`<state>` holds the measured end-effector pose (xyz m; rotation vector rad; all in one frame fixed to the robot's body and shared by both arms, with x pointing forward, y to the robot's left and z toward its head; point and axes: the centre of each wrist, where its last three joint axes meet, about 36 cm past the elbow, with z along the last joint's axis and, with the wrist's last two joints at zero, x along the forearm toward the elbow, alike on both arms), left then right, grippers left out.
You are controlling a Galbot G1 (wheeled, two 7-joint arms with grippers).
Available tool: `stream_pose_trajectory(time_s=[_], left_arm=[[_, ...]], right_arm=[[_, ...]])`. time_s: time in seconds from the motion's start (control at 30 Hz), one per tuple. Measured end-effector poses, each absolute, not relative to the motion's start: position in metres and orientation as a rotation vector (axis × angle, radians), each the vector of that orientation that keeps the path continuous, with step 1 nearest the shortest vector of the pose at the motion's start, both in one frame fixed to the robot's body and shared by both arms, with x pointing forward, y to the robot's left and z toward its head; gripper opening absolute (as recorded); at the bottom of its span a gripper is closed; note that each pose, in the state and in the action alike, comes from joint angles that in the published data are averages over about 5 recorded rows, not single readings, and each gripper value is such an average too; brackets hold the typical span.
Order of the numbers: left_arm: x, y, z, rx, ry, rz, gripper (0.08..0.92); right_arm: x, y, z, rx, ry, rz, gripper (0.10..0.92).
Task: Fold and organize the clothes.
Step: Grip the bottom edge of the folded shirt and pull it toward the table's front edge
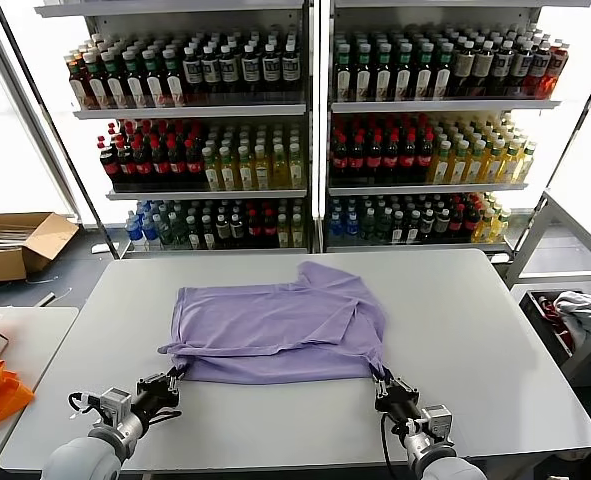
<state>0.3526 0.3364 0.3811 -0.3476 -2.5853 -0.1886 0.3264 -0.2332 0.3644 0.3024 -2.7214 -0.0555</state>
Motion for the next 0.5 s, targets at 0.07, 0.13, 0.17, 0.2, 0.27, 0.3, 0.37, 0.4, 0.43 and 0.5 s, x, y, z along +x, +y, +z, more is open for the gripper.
stream_pose_trajectory(time_s=[0.07, 0.13, 0.17, 0.2, 0.27, 0.3, 0.37, 0.4, 0.43, 0.5], left_arm=[[0.349, 0.336, 0.382, -0.348, -2.585, -0.184, 0.096], [0.346, 0.336, 0.383, -0.347, -2.585, -0.177, 0.096], [0.344, 0.335, 0.384, -0.347, -2.585, -0.174, 0.096], [0.342, 0.335, 0.384, -0.346, -2.585, -0.172, 0.096], [0.339, 0.333, 0.386, -0.346, -2.586, -0.167, 0.096], [0.338, 0.332, 0.387, -0.347, -2.588, -0.166, 0.096], [0.334, 0.331, 0.39, -0.348, -2.591, -0.164, 0.096], [0.332, 0.329, 0.391, -0.348, -2.593, -0.161, 0.096], [0.33, 0.328, 0.393, -0.347, -2.594, -0.158, 0.096], [0.325, 0.326, 0.395, -0.346, -2.598, -0.148, 0.096]], right_arm=[[0.321, -0.235, 0.366, 0.308, -2.723, -0.045, 0.128], [0.315, -0.238, 0.368, 0.314, -2.724, -0.037, 0.128], [0.312, -0.239, 0.37, 0.317, -2.725, -0.033, 0.128], [0.309, -0.24, 0.371, 0.319, -2.726, -0.029, 0.128], [0.302, -0.241, 0.374, 0.322, -2.729, -0.022, 0.128], [0.298, -0.242, 0.376, 0.322, -2.73, -0.019, 0.128], [0.291, -0.242, 0.379, 0.322, -2.732, -0.016, 0.128], [0.288, -0.242, 0.381, 0.323, -2.732, -0.015, 0.128], [0.284, -0.242, 0.383, 0.324, -2.732, -0.015, 0.128], [0.276, -0.24, 0.386, 0.328, -2.731, -0.015, 0.128]])
